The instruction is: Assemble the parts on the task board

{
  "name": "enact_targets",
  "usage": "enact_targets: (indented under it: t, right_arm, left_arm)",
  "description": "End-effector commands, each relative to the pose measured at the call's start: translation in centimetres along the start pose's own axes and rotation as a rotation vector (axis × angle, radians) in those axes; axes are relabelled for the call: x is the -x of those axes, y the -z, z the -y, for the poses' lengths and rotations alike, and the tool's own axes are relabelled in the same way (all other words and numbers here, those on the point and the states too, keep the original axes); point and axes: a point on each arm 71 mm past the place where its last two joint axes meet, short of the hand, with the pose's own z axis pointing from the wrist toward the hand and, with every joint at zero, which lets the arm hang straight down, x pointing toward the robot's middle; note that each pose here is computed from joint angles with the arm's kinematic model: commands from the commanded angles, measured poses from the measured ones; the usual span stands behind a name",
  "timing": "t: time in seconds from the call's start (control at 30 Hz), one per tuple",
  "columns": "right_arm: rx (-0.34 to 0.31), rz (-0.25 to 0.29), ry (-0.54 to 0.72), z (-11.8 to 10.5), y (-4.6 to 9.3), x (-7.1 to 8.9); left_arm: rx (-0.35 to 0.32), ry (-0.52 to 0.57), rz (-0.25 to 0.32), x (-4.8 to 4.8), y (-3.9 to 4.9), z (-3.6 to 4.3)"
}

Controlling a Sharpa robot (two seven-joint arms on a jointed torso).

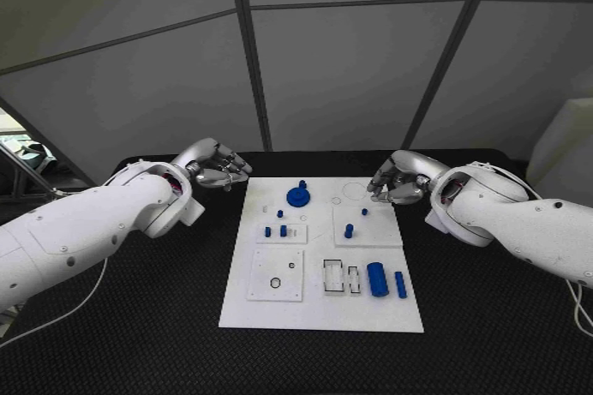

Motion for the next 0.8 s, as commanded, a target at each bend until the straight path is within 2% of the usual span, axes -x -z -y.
enact_targets:
  t: [0.03, 0.2, 0.4, 0.8]
  right_arm:
    - [-0.034, -0.035, 0.25, 0.0, -0.2, -0.4]
    - [-0.031, -0.017, 0.318, -0.4, -0.5, -0.8]
    - [-0.019, -0.037, 0.343, -1.0, -1.0, -1.6]
    - [-0.001, -0.1, 0.351, -1.6, -1.4, -3.3]
  left_arm:
    - [-0.038, 0.469, 0.058, 0.83, 0.45, 0.01]
    - [-0.076, 0.595, 0.029, 0.94, 0.92, 0.18]
    - [-0.093, 0.673, -0.013, 0.27, 1.08, 0.74]
    - [-0.106, 0.714, -0.056, -0.64, 1.19, 1.49]
